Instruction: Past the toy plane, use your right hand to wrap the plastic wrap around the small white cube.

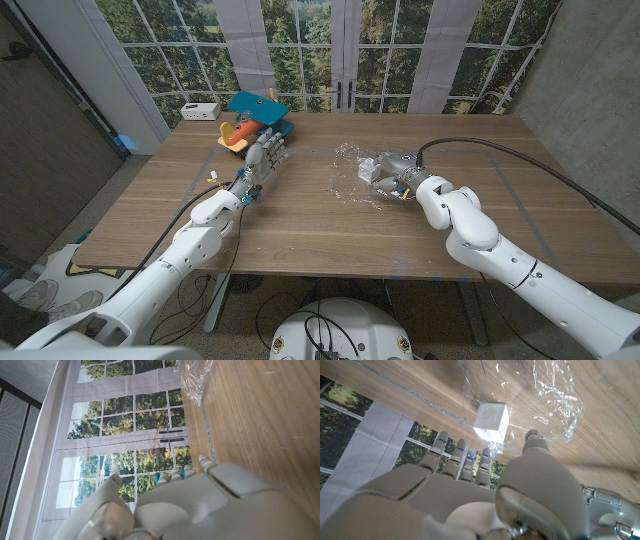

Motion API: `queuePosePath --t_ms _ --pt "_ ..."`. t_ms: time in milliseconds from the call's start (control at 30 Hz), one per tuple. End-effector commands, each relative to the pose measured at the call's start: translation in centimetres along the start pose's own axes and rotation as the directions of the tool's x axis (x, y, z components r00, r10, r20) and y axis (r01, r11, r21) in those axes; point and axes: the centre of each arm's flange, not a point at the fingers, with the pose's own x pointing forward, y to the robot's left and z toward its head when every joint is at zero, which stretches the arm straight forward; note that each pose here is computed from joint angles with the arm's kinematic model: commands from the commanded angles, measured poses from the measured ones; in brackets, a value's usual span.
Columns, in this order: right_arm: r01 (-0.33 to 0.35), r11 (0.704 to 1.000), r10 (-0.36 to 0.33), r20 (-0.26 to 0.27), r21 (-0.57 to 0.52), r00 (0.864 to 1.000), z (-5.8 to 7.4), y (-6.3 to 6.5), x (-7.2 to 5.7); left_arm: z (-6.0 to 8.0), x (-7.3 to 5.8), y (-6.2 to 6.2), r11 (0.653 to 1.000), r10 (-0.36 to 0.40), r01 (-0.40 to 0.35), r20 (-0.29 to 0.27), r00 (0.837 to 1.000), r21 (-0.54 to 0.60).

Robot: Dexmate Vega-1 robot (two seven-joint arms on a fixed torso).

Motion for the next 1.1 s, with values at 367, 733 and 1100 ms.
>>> queuePosePath --t_ms 367,733,1100 --pt "0.194 0.979 -0.201 0.155 0.065 0.967 3.0 -1.2 -2.3 -0.2 0.4 0.2 1.000 -0.002 0.002 -0.003 1.000 -0.005" --pt "0.244 0.969 -0.245 0.162 0.032 0.956 5.4 -0.1 -2.1 -0.1 0.1 0.2 1.000 -0.003 0.003 0.009 1.000 -0.007" --pt "0.186 0.980 -0.194 0.165 0.066 0.967 6.3 1.1 -0.9 0.2 0.0 0.3 1.000 -0.005 0.005 0.009 1.000 0.000"
